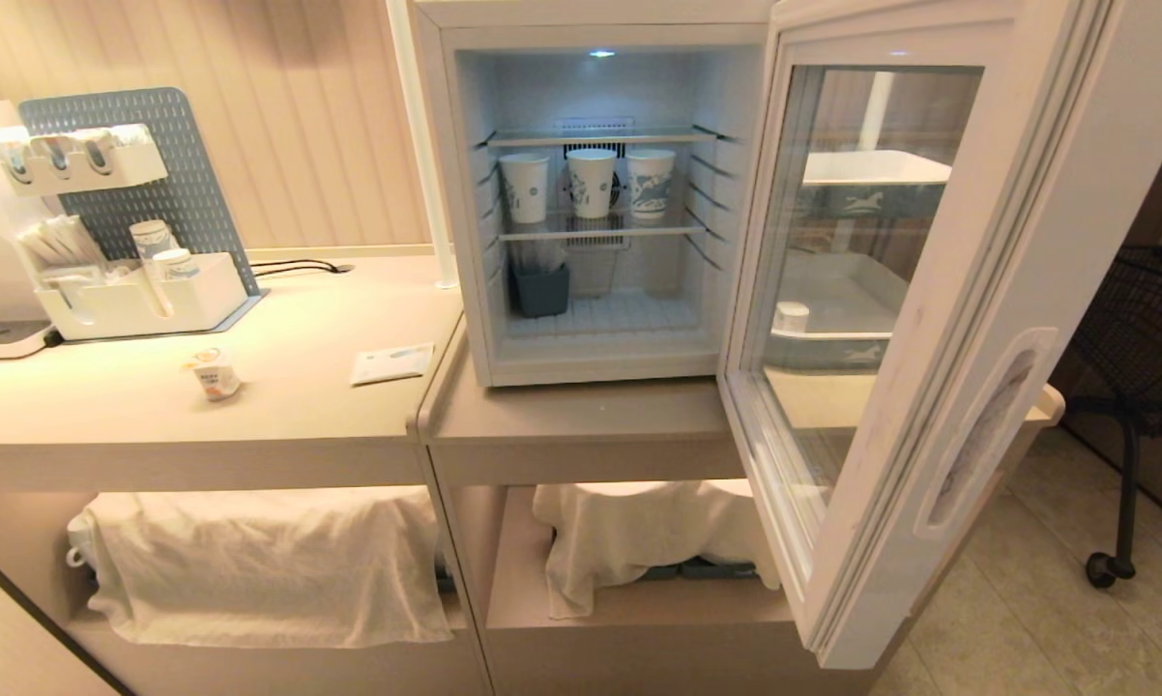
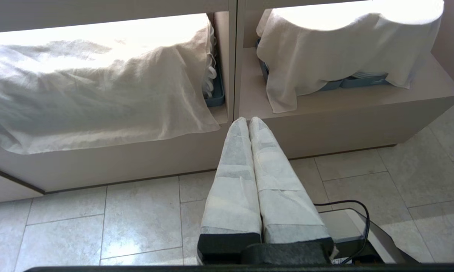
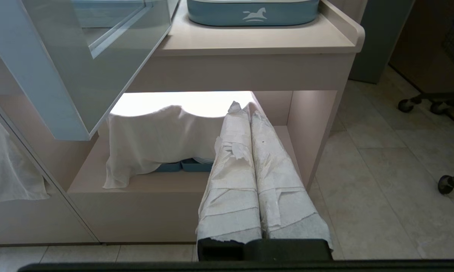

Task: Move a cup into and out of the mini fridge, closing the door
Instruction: Open the freezer door

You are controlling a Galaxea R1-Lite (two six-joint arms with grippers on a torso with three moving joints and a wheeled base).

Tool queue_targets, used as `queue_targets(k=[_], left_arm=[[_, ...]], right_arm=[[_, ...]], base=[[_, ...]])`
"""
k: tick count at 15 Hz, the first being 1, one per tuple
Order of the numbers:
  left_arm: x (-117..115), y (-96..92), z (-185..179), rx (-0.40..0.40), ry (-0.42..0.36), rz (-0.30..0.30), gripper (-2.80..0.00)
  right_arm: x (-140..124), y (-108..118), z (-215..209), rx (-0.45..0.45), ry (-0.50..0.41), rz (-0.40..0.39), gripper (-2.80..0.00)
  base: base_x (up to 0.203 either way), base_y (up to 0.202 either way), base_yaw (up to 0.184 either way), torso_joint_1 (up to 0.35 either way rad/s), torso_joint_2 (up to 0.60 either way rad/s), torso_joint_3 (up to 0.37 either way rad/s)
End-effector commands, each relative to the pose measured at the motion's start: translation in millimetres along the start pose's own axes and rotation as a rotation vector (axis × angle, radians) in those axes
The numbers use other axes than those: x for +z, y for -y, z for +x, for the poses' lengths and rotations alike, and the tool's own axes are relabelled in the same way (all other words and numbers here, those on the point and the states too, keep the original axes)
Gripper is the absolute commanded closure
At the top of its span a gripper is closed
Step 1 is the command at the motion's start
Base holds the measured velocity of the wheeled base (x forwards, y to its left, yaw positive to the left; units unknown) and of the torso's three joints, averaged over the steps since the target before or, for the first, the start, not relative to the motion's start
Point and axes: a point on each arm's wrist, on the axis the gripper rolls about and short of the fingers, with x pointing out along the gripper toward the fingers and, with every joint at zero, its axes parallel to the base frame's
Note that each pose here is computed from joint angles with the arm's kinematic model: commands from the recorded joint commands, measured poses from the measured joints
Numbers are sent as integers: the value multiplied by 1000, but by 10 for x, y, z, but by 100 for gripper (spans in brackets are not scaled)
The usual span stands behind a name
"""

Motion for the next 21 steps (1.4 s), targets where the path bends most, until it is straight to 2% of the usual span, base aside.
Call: queue_targets(k=[1, 6, 8, 12, 17, 21], left_arm=[[-51, 4, -84, 22, 75, 2, 0], [-126, 8, -167, 101, 134, 34, 0], [-185, 14, -201, 104, 143, 35, 0], [-245, 28, -298, 110, 279, 48, 0], [-241, 28, -295, 109, 281, 52, 0], [-240, 27, -297, 113, 285, 32, 0]], right_arm=[[-26, -1, 5, 1, -7, -1, 0], [-26, -1, 5, 1, -7, -1, 0], [-26, -1, 5, 1, -7, -1, 0], [-26, -1, 5, 1, -7, -1, 0], [-26, -1, 5, 1, -7, -1, 0], [-26, -1, 5, 1, -7, -1, 0]], base=[[0, 0, 0, 0, 0, 0], [0, 0, 0, 0, 0, 0], [0, 0, 0, 0, 0, 0], [0, 0, 0, 0, 0, 0], [0, 0, 0, 0, 0, 0], [0, 0, 0, 0, 0, 0]])
